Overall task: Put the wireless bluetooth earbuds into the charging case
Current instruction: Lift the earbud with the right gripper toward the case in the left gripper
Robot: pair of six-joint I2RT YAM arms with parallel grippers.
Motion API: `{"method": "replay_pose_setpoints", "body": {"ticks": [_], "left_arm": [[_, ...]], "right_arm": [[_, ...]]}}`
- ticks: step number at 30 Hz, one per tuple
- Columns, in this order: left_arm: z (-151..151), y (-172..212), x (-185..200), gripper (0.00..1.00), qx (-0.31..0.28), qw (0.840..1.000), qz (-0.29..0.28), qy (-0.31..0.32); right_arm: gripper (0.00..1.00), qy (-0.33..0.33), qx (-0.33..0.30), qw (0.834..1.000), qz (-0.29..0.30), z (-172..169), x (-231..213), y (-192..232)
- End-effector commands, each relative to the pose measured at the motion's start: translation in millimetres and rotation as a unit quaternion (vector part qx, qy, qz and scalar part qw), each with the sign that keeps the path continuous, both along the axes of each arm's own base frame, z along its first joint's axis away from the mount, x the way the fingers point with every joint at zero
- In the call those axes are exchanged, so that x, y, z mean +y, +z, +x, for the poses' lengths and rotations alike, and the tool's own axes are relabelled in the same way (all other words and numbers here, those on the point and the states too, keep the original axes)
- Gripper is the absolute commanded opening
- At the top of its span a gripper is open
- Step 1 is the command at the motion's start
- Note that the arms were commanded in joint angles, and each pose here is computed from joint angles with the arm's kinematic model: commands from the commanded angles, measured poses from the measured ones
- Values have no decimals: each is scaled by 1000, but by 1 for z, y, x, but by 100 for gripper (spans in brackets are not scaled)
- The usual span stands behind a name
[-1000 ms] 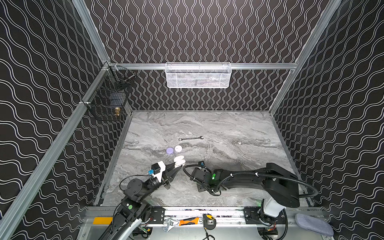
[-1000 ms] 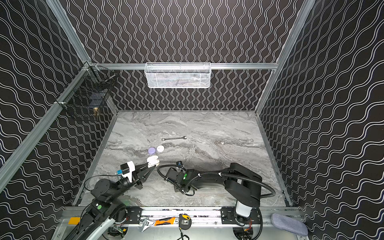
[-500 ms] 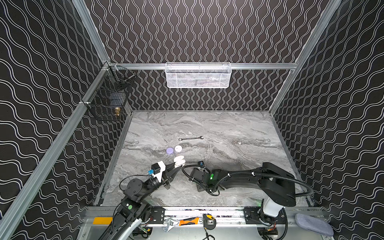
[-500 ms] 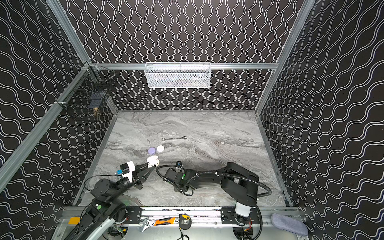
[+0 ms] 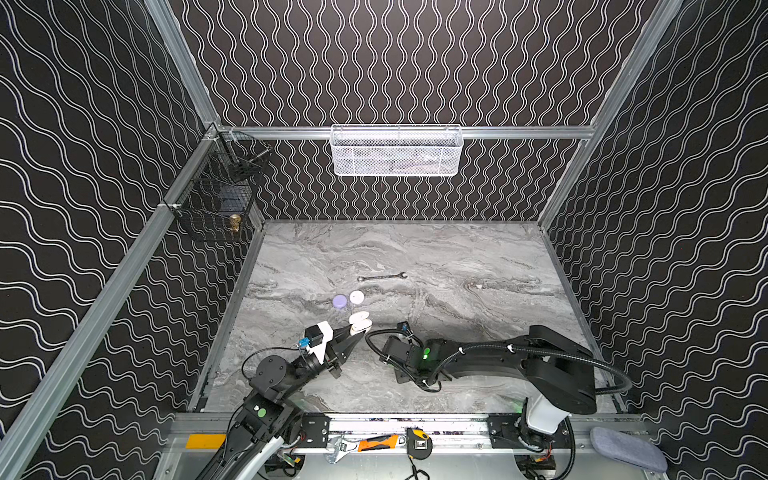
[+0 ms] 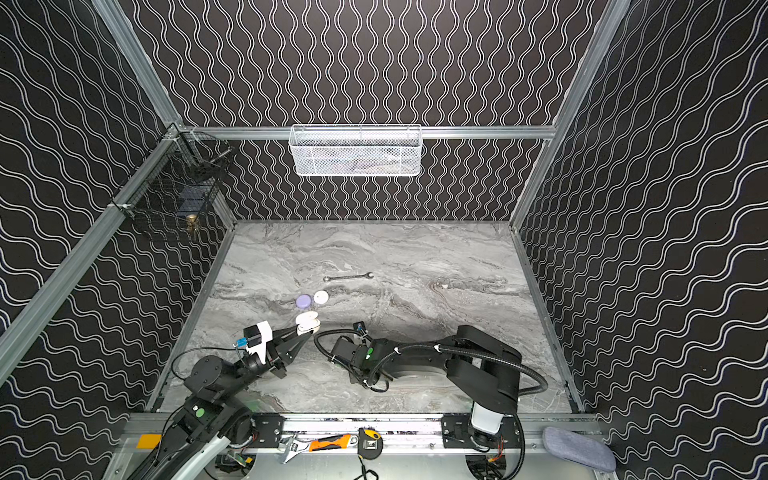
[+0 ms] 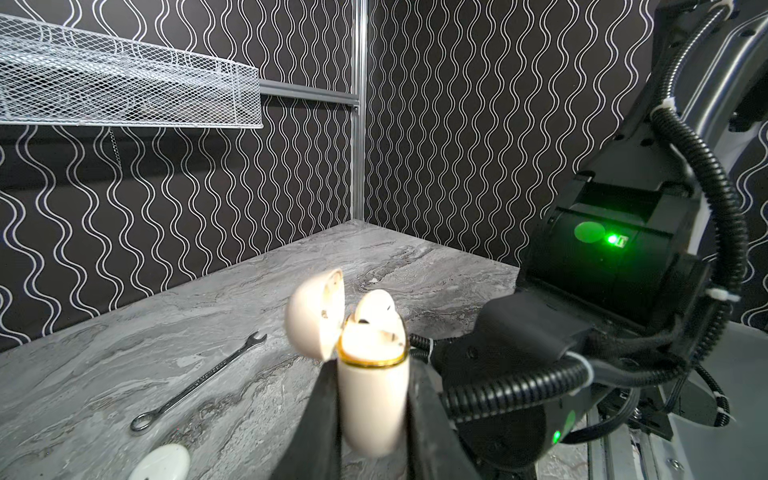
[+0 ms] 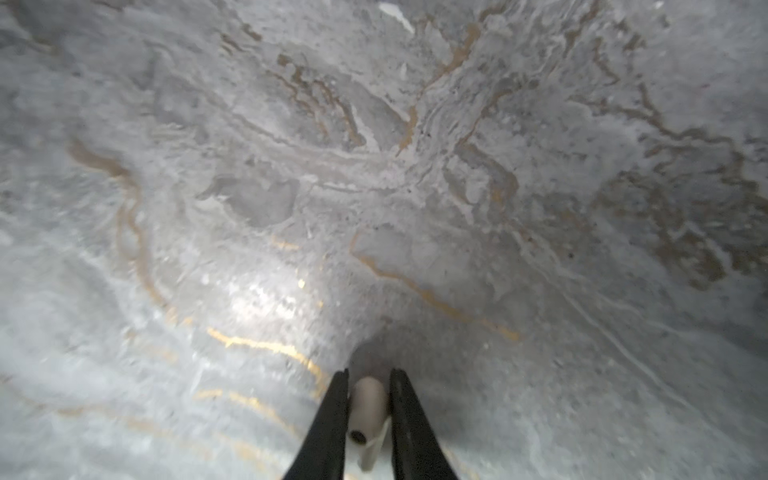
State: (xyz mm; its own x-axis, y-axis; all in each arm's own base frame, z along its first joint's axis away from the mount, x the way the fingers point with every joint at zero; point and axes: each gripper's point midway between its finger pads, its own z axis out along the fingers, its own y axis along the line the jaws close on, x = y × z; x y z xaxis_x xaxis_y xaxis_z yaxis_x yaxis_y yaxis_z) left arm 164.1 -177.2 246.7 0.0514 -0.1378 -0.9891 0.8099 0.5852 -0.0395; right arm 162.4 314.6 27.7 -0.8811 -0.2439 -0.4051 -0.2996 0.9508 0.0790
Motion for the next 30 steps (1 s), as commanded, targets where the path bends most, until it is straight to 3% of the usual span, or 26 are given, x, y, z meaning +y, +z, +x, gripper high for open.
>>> {"method": "replay_pose_setpoints", "body": {"ticks": [1, 5, 8, 10, 15, 18, 21, 26, 30], "left_arm": [[-5, 15, -1, 0, -22, 1000, -17, -10], [-7, 24, -2, 0, -35, 999, -25, -19], [-14, 35, -5, 0, -61, 997, -31, -36], [-21, 44, -6, 0, -84, 994, -41, -52], [-35, 59, -8, 0, -127, 987, -59, -82], [-42, 62, -13, 0, -138, 984, -51, -104], [-50, 66, -16, 0, -150, 979, -50, -130], [-53, 66, -18, 0, -157, 976, -56, -140], [-54, 69, -18, 0, -157, 975, -64, -146]], "right_arm": [[20, -5, -24, 1000, 12, 4, 0, 21], [19, 4, -84, 995, 51, 11, 4, 72], [19, 30, -178, 977, 108, 13, 18, 151], [18, 56, -257, 954, 143, 7, 23, 207], [17, 145, -407, 859, 274, -33, 35, 322], [17, 187, -436, 812, 341, -51, 39, 354], [17, 216, -455, 786, 358, -61, 50, 372], [16, 245, -478, 752, 381, -72, 69, 386], [16, 260, -489, 743, 375, -74, 82, 384]]}}
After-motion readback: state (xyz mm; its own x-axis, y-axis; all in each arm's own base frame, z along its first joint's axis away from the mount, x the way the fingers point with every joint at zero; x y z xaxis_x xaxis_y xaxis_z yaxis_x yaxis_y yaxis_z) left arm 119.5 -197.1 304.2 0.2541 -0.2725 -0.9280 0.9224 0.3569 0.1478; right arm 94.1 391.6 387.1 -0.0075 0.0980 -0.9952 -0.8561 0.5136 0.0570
